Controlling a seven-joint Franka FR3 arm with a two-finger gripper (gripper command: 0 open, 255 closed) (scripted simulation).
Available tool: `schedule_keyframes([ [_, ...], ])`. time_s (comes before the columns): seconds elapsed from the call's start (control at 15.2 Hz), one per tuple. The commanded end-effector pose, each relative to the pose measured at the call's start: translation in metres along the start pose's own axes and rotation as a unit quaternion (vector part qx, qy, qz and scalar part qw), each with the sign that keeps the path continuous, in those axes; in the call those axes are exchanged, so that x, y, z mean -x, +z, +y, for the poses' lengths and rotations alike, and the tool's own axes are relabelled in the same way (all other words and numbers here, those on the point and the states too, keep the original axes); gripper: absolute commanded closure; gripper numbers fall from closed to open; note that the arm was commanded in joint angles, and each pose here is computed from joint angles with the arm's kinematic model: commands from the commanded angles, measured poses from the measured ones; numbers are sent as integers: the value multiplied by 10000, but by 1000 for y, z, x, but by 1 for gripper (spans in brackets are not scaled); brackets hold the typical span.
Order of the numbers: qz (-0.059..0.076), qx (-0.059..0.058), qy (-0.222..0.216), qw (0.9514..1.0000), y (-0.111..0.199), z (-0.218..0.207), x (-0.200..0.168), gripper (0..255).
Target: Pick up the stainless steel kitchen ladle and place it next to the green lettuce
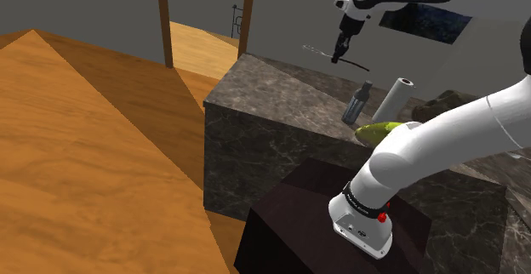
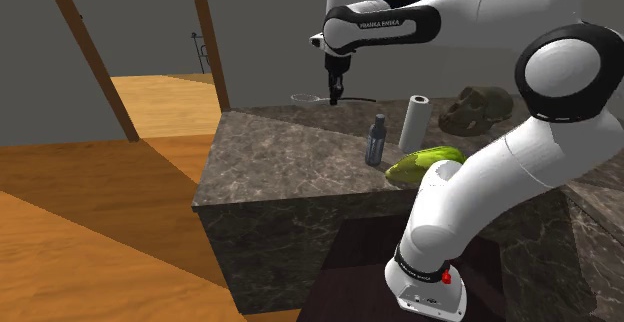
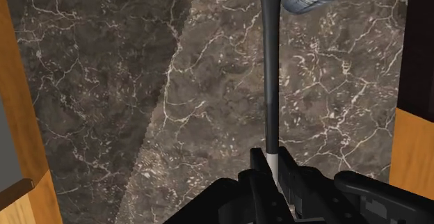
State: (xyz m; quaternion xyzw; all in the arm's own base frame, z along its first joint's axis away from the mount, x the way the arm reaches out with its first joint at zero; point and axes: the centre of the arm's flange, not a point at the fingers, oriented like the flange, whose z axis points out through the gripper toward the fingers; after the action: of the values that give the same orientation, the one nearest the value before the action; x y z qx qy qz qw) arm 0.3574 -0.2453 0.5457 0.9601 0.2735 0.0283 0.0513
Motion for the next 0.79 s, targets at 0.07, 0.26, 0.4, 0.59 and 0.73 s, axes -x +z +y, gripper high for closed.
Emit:
schedule_keyframes([
  [0.07,-2,5,-4,10000,-3,-27,27,255],
  [0.26,-2,5,-4,10000,-7,-54,55,255],
  [0.4,-2,5,-4,10000,-9,-73,74,255],
  [0.59,-2,5,-4,10000,-1,-89,89,255],
  [0.73,-2,5,-4,10000,10,-90,89,255],
])
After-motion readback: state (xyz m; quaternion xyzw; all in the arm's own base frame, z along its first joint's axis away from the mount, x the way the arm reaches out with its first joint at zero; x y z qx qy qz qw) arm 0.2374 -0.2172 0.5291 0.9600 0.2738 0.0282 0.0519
